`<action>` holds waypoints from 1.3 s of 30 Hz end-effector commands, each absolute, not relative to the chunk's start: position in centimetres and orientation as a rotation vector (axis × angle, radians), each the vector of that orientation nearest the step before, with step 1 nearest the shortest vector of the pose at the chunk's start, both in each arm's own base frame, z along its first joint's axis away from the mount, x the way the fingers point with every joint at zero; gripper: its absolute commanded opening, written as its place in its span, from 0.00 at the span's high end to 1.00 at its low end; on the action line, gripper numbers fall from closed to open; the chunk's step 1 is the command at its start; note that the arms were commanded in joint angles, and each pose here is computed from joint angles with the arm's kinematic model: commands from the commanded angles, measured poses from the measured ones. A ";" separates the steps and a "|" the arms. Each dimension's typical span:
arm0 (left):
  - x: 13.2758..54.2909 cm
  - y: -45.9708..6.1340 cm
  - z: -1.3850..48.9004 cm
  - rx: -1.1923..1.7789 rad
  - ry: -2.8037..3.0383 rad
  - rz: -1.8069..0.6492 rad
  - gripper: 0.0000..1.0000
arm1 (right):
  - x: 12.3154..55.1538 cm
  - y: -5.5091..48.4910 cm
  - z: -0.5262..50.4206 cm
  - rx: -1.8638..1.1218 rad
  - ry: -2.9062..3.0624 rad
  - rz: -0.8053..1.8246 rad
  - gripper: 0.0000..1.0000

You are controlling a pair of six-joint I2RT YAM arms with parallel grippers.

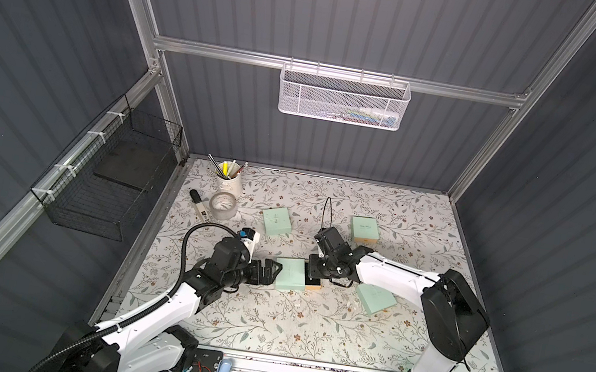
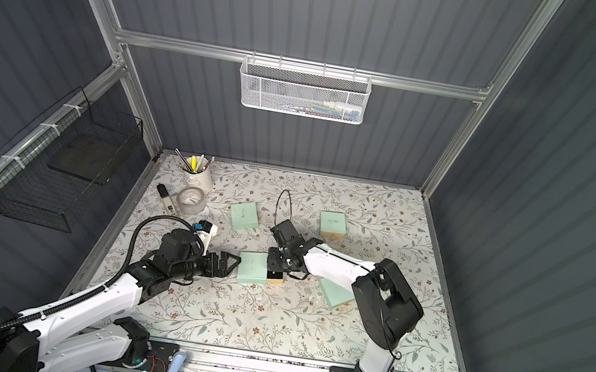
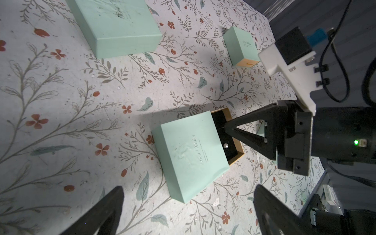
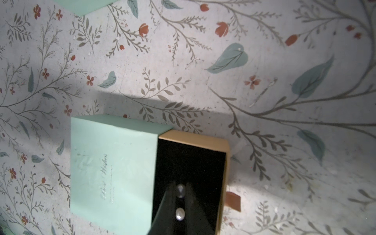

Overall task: Take out the earrings from the drawer-style jewelry box
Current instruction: Pick up the earring from the drawer, then place the earring at the center of the board.

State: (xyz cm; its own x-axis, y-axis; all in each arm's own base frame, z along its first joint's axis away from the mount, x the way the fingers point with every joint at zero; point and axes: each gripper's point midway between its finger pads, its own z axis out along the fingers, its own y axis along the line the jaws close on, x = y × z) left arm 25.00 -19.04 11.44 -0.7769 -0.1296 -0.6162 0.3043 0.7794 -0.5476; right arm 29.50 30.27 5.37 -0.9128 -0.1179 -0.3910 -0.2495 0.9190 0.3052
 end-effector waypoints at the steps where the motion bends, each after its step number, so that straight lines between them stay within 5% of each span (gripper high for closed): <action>1: 25.5 -19.6 12.6 0.133 2.277 -0.895 0.00 | 29.3 30.4 6.8 -0.263 2.676 0.539 0.88; 20: 26.0 -20.3 13.1 0.137 2.258 -0.939 0.00 | 36.5 26.4 9.8 -0.039 2.573 0.666 0.87; 39: 26.2 -21.0 12.6 0.119 2.259 -0.992 0.00 | 45.8 24.0 6.4 0.104 2.593 0.606 0.87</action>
